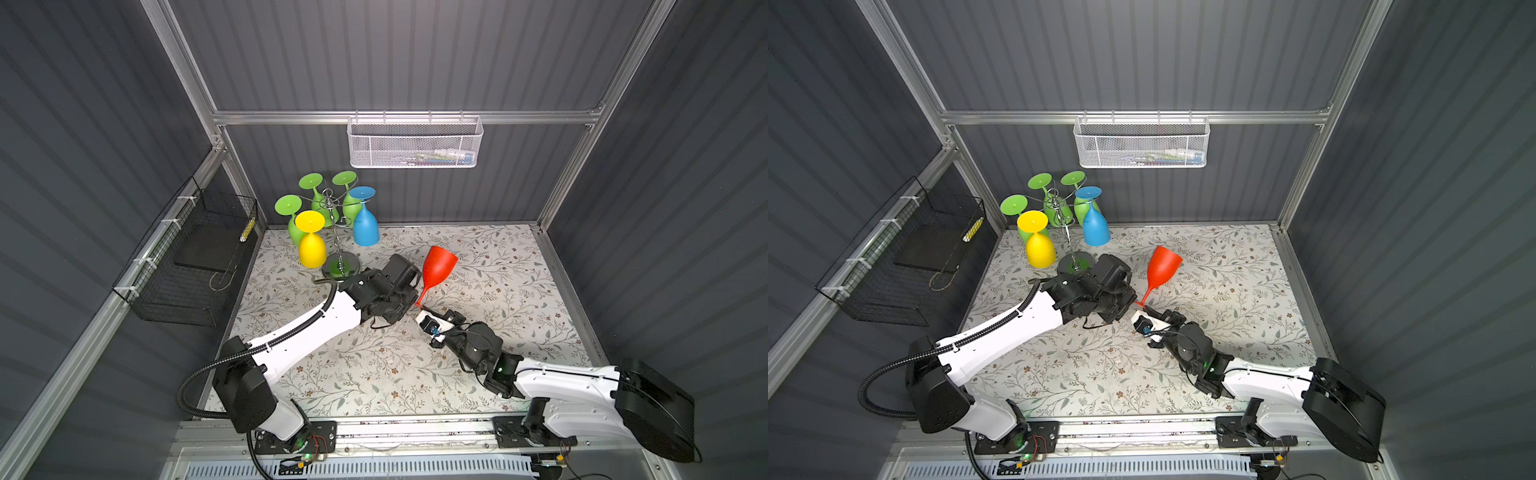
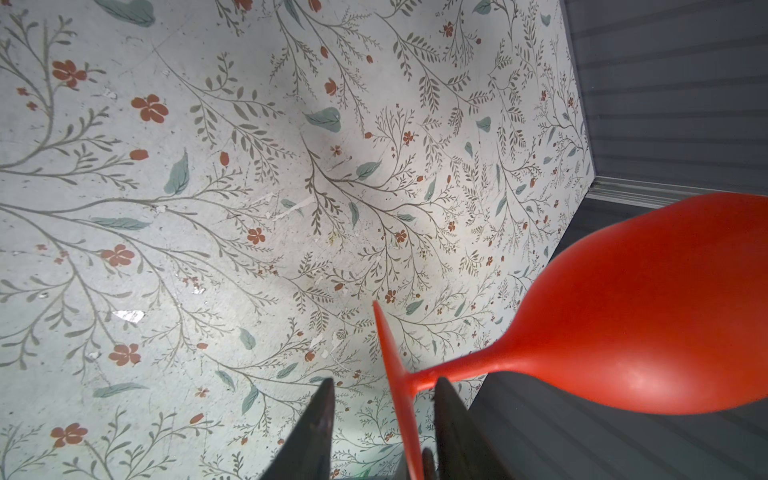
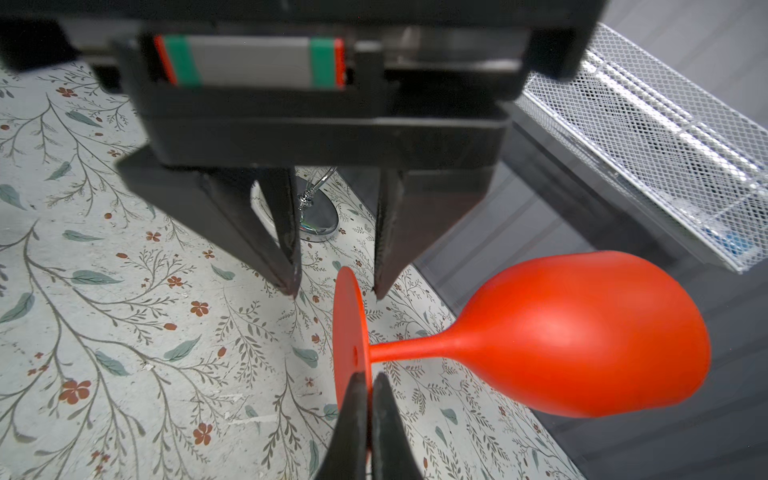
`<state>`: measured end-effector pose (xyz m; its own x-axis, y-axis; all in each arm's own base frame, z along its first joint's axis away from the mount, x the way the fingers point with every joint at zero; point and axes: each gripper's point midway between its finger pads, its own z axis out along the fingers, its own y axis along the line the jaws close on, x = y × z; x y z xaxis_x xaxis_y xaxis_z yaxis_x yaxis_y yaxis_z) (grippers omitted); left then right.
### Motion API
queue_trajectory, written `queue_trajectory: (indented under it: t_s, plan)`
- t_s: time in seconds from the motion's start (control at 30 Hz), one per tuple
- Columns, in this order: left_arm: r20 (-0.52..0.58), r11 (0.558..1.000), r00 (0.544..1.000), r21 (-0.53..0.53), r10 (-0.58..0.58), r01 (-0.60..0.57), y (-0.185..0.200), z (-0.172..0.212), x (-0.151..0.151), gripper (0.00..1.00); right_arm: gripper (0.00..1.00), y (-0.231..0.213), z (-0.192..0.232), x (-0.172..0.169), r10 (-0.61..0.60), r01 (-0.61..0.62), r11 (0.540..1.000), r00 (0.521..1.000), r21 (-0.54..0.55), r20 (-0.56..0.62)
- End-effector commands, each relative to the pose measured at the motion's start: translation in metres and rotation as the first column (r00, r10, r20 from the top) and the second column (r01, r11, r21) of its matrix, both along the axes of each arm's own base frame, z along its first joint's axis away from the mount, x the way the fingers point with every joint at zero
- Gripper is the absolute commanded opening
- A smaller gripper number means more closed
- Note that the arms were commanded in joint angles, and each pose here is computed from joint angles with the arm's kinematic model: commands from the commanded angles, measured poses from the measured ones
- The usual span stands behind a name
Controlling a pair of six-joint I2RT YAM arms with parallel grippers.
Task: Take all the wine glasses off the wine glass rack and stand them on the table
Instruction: 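Bring the left gripper to the red glass foot and close it beside the right gripper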
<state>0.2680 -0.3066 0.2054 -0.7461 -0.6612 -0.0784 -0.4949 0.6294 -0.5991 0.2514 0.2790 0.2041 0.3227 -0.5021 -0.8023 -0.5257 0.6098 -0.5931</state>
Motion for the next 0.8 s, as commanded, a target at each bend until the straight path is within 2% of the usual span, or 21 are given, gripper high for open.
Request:
queue_trajectory:
  t_s: [0.0, 0.17, 0.33, 0.57, 0.77]
  plan:
    - [-0.021, 1.0, 1.0, 0.013, 0.011, -0.011, -0.002, -0.012, -0.002, 0.37, 0.0, 0.005, 0.022, 0.001, 0.001, -0.003, 0.999, 0.999, 0.048, 0.045]
    - [-0.017, 1.0, 1.0, 0.018, 0.018, -0.018, -0.003, -0.014, 0.0, 0.35, 0.0, 0.007, 0.023, -0.001, 0.007, -0.009, 0.999, 0.999, 0.05, 0.047]
    - [-0.006, 0.999, 1.0, 0.03, 0.027, -0.027, -0.001, -0.016, 0.002, 0.22, 0.0, 0.009, 0.022, -0.001, 0.008, -0.01, 0.999, 0.999, 0.048, 0.044]
    - [-0.008, 0.998, 0.999, 0.043, 0.035, -0.035, 0.002, -0.022, 0.002, 0.09, 0.0, 0.009, 0.023, -0.001, 0.007, -0.009, 0.998, 0.999, 0.055, 0.044]
    - [0.006, 0.999, 0.999, 0.042, 0.033, -0.033, 0.003, -0.023, 0.003, 0.05, 0.0, 0.006, 0.024, -0.002, 0.002, -0.005, 0.998, 0.999, 0.063, 0.045]
